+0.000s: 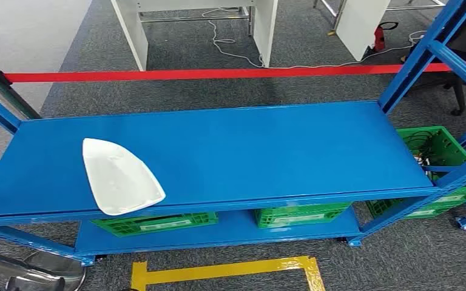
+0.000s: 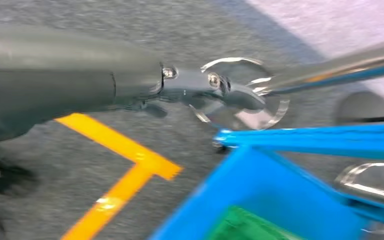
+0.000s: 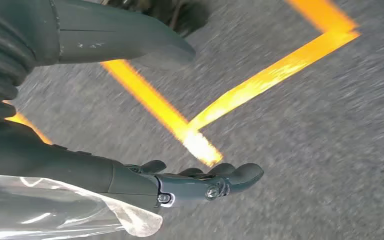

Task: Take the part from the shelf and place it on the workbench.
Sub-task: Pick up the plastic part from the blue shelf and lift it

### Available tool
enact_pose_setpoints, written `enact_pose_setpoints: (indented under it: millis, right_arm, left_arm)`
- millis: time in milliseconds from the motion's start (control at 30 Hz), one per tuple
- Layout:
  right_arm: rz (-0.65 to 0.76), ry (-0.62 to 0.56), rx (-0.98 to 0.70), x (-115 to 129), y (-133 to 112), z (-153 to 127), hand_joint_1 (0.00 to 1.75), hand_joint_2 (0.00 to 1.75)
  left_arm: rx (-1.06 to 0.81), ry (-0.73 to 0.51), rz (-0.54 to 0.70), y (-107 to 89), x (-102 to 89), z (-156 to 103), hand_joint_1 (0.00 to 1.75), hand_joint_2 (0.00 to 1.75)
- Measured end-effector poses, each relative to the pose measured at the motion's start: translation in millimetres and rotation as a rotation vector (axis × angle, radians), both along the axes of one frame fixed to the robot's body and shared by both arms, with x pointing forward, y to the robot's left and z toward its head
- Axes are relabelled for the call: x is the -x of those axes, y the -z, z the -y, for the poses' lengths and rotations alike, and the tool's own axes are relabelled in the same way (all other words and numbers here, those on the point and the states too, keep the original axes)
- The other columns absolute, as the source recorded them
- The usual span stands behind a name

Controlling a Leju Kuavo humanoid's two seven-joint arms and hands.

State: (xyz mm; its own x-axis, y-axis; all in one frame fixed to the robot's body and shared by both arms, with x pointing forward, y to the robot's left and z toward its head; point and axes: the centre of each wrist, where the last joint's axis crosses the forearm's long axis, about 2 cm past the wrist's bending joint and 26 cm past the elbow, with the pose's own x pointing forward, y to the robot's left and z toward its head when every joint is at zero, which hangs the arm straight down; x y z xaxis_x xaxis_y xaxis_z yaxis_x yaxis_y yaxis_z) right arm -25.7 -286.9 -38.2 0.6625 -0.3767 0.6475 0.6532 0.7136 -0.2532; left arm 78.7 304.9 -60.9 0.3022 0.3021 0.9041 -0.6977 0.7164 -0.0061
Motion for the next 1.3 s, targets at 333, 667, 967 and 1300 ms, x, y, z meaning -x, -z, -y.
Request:
enact_pose_setpoints:
  millis: [333,667,967,1300]
  right_arm:
    - [0.091,-0.055,-0.039,-19.9,11.7,14.6,0.00,1.75]
    - [-0.232,-0.141,-0.250,-12.0,37.2,-5.7,0.00,1.75]
    - [-0.387,-0.270,-0.354,8.2,28.9,-31.6,0.00,1.75]
    - [-0.377,-0.373,-0.316,4.1,24.6,-41.9,0.00,1.75]
  left_arm:
    - [-0.057,0.114,0.208,-32.3,-54.9,12.2,0.00,1.75]
    - [-0.110,0.262,0.465,-77.0,-98.4,31.9,0.00,1.75]
    - [-0.336,0.479,0.709,-131.2,-118.6,45.4,0.00,1.75]
    - [-0.377,0.374,0.743,-148.5,-118.7,49.5,0.00,1.75]
